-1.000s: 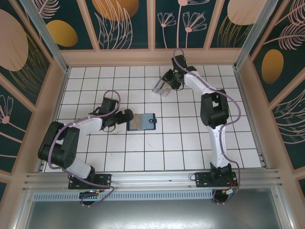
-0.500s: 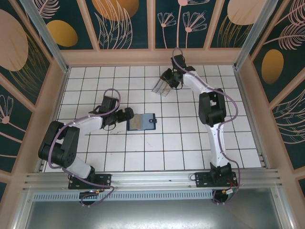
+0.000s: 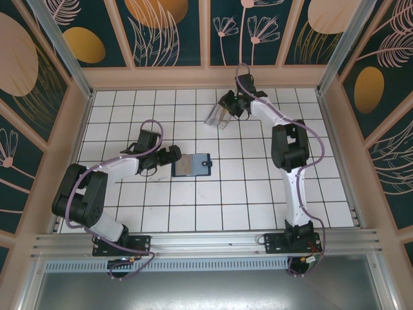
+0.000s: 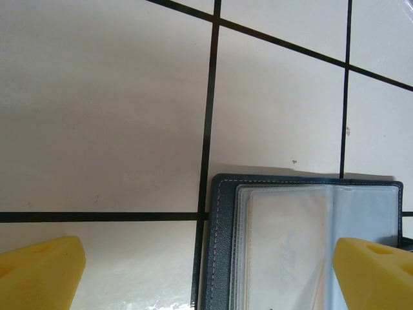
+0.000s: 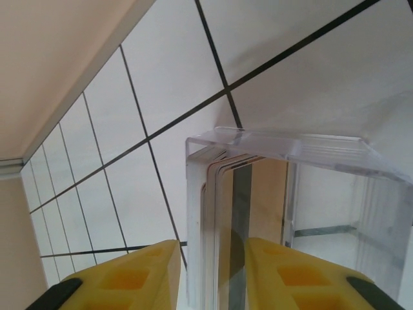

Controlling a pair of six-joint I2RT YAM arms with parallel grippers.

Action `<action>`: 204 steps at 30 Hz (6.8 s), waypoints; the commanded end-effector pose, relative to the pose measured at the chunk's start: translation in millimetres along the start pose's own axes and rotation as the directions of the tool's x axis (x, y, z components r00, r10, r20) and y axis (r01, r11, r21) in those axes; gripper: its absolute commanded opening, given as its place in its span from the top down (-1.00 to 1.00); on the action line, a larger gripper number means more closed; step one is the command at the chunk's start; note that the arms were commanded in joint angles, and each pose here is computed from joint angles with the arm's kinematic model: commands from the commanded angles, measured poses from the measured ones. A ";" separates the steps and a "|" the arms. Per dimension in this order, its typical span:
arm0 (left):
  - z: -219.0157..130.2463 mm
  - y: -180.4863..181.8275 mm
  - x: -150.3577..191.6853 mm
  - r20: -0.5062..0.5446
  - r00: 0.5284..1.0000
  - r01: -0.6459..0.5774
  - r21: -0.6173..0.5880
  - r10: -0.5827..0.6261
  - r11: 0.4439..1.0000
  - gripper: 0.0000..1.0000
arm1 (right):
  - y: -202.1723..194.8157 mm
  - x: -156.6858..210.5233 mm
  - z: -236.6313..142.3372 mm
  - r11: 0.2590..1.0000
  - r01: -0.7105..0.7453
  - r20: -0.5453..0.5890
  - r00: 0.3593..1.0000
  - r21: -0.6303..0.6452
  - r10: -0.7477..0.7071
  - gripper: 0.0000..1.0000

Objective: Put the credit cards into the card holder

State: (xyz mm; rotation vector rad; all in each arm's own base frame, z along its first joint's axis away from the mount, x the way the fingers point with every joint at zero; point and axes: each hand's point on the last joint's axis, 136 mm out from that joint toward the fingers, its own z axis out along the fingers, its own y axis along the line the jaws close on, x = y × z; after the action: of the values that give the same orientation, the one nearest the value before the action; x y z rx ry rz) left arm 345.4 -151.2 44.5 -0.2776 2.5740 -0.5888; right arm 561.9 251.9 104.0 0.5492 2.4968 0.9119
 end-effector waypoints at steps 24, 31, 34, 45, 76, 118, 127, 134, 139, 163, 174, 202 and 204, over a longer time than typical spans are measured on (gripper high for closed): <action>-0.8 -1.6 1.2 -0.010 1.000 -0.003 0.005 0.003 1.000 -0.97 | 4.0 8.3 -12.7 1.000 0.023 -0.042 0.999 0.014 -0.023 0.54; -1.5 -0.8 1.8 -0.010 1.000 -0.003 0.002 0.003 1.000 -0.97 | 4.9 6.3 -15.7 0.999 0.026 -0.035 0.999 0.022 -0.025 0.48; -3.1 -0.9 0.2 -0.002 1.000 -0.004 0.000 0.004 1.000 -0.97 | 5.7 5.8 -23.0 0.999 0.031 -0.023 0.999 0.039 -0.030 0.37; -2.1 -5.8 -6.3 0.004 1.000 -0.008 0.009 0.008 1.000 -0.97 | -1.8 5.5 -38.4 0.987 0.068 0.014 0.997 0.145 -0.070 0.29; -4.5 -17.2 -27.5 0.027 1.000 -0.013 0.004 0.013 1.000 -0.97 | -65.1 22.9 -20.3 0.938 0.162 -0.086 0.986 0.306 -0.142 0.40; -4.2 -34.2 -19.9 0.006 0.999 0.039 0.127 -0.040 0.991 -0.97 | -103.7 35.6 -123.6 0.836 0.480 -0.204 0.876 0.267 -0.437 0.15; -5.2 -35.5 -20.7 0.008 0.999 0.044 0.133 -0.046 0.990 -0.97 | -126.4 30.7 -99.1 0.817 0.463 -0.267 0.883 0.345 -0.387 0.13; -3.8 -34.8 -20.4 0.005 0.999 0.046 0.130 -0.048 0.990 -0.97 | -123.3 33.4 -88.8 0.830 0.461 -0.285 0.880 0.314 -0.381 0.14; -3.5 -36.5 -22.0 0.007 0.999 0.047 0.135 -0.048 0.990 -0.97 | -112.8 40.0 -77.6 0.861 0.455 -0.313 0.871 0.228 -0.378 0.15; -7.3 -34.7 -20.0 0.015 0.999 0.043 0.132 -0.045 0.990 -0.97 | -73.2 34.2 -102.3 0.868 0.480 -0.265 0.860 0.129 -0.436 0.35; -3.3 -36.0 -19.7 0.001 0.999 0.046 0.137 -0.046 0.990 -0.97 | -72.2 35.2 -104.7 0.873 0.474 -0.269 0.860 0.114 -0.433 0.47; -3.0 -36.3 -17.6 -0.003 0.998 0.057 0.147 -0.057 0.988 -0.97 | -68.2 35.7 -110.1 0.880 0.466 -0.266 0.863 0.093 -0.429 0.82; -2.9 -36.7 -18.2 -0.002 0.998 0.056 0.147 -0.056 0.988 -0.97 | -69.2 34.5 -112.3 0.877 0.468 -0.265 0.863 0.104 -0.429 0.84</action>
State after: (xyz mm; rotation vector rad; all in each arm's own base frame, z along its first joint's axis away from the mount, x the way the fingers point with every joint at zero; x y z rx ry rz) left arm 361.6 -175.6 66.0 -0.3023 2.5326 -0.7691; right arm 462.9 161.0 94.1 -0.0795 2.8049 0.5890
